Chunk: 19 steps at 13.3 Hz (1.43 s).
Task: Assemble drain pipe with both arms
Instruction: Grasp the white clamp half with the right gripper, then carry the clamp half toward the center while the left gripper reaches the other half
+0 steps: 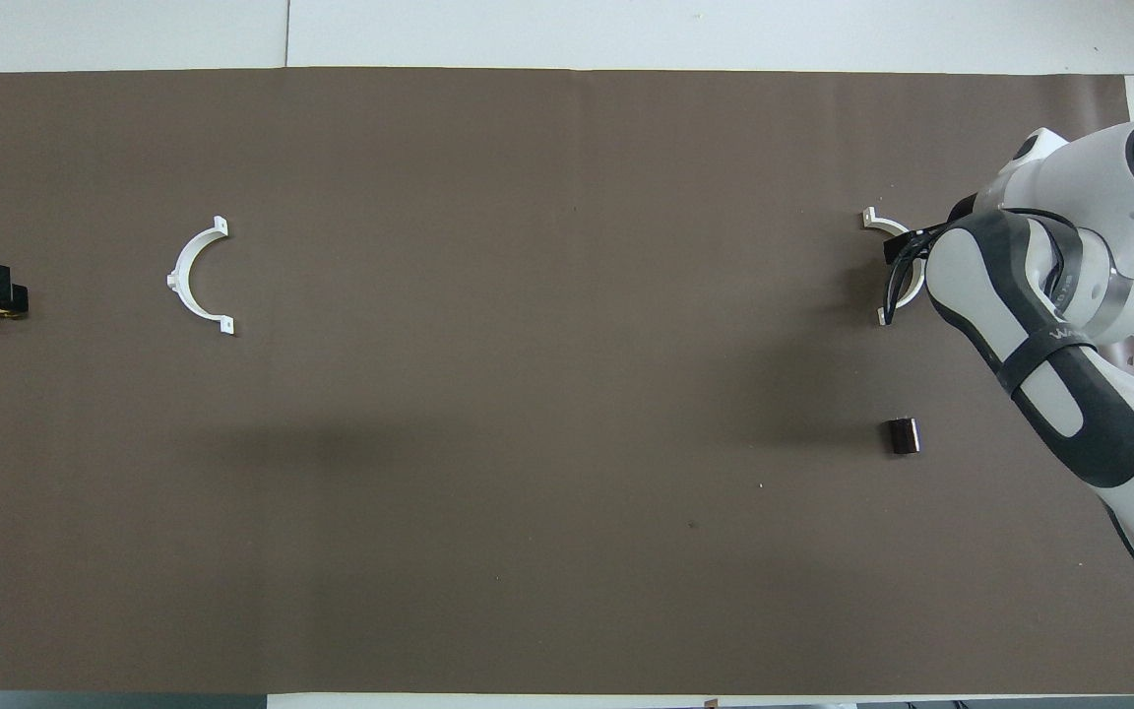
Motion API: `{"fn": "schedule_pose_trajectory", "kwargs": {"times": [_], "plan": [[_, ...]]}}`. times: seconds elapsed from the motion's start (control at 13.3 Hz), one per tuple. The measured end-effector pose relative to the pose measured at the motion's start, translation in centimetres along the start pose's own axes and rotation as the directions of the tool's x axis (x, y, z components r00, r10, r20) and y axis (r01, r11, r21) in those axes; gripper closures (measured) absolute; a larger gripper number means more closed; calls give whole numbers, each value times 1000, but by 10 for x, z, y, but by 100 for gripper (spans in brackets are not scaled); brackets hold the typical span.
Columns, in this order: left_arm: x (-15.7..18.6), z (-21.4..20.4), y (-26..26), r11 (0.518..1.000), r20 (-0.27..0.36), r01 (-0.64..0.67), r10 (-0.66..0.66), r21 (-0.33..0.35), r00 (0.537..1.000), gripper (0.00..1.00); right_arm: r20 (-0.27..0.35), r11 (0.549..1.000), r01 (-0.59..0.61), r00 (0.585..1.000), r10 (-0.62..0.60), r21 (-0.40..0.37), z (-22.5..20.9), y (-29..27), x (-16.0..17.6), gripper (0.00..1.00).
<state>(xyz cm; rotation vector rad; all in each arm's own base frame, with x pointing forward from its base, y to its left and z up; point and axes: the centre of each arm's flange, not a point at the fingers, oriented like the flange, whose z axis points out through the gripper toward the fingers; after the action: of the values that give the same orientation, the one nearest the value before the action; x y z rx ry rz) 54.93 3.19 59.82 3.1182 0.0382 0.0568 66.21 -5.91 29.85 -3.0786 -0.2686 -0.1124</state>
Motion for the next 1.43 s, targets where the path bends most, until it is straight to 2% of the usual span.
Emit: {"fn": "schedule_pose_trajectory", "kwargs": {"times": [0.6,0.75,1.13,1.28,1.43], "plan": [[0,0,0,1000,0,0,0,0,1000,0,-23,1000,4,1000,-4,-12,7,2,-6,32],[0,0,0,1000,0,0,0,0,1000,0,-23,1000,4,1000,-4,-11,7,2,-6,47],[0,0,0,1000,0,0,0,0,1000,0,-24,1000,0,1000,0,-12,6,5,-7,53],[0,0,0,1000,0,0,0,0,1000,0,-24,1000,-3,1000,3,-12,5,6,-8,78],[0,0,0,1000,0,0,0,0,1000,0,-24,1000,-3,1000,3,-12,5,6,-8,80]]}}
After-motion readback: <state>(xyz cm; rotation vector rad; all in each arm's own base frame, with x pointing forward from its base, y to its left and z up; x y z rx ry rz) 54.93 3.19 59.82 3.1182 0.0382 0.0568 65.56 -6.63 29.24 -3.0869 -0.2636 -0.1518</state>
